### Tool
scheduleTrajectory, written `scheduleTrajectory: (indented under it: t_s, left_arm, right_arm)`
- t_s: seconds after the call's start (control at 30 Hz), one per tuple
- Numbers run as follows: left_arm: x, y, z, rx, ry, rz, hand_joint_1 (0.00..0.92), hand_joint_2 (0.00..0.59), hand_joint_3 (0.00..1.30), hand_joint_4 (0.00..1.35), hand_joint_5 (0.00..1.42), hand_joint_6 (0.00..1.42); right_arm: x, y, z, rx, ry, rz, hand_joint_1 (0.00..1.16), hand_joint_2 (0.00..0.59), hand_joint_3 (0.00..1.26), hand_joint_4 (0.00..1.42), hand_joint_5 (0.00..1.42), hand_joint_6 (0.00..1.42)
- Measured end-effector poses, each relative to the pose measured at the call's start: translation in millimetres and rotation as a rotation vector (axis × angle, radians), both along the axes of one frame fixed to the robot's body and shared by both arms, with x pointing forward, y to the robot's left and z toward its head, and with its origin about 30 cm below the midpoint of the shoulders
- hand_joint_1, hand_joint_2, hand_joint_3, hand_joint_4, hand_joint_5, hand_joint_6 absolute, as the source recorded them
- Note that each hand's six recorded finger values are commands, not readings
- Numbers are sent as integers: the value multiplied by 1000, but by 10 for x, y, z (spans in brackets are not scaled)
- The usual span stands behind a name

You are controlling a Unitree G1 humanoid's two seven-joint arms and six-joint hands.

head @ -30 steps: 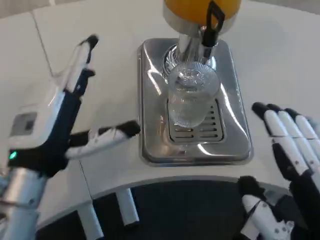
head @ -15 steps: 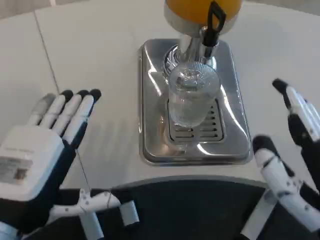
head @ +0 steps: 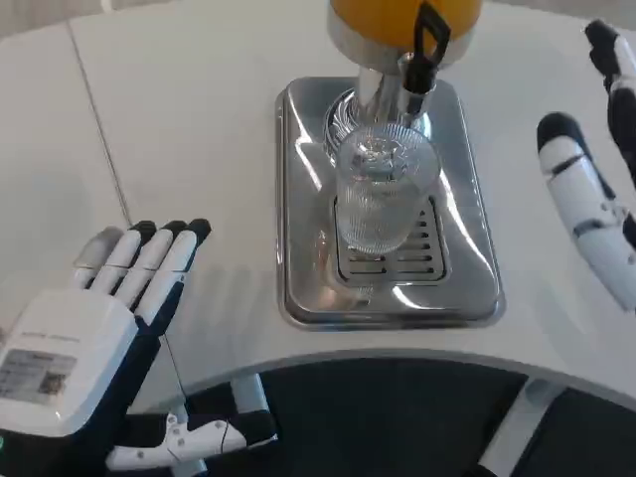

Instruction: Grasp the cup under the faucet to collect the drink, then remove the cup.

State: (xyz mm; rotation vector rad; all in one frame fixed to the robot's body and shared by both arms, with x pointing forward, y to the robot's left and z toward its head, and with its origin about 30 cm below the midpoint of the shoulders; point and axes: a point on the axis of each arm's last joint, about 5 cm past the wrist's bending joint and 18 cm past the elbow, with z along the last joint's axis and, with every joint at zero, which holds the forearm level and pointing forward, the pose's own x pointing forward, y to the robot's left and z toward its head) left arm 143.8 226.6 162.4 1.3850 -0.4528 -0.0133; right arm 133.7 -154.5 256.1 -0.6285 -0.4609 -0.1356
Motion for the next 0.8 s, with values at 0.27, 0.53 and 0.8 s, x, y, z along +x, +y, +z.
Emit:
scheduleTrajectory:
  t_s: [0.27, 0.53, 0.8]
  left_arm:
    - [-51, -19, -60, -12, 31, -1, 0, 0, 0, 0, 0, 0]
    - [-71, -19, -75, -12, 40, -7, 0, 0, 0, 0, 0, 0]
    - [-93, -14, -90, -11, 51, -5, 0, 0, 0, 0, 0, 0]
  right_arm:
    - [30, -47, 24, 22, 11, 59, 23, 489, 0, 0, 0, 0]
    - [76, -202, 68, -25, 11, 101, 0, 452, 0, 0, 0, 0]
    - [229, -342, 22, -70, 3, 146, 10, 449, 0, 0, 0, 0]
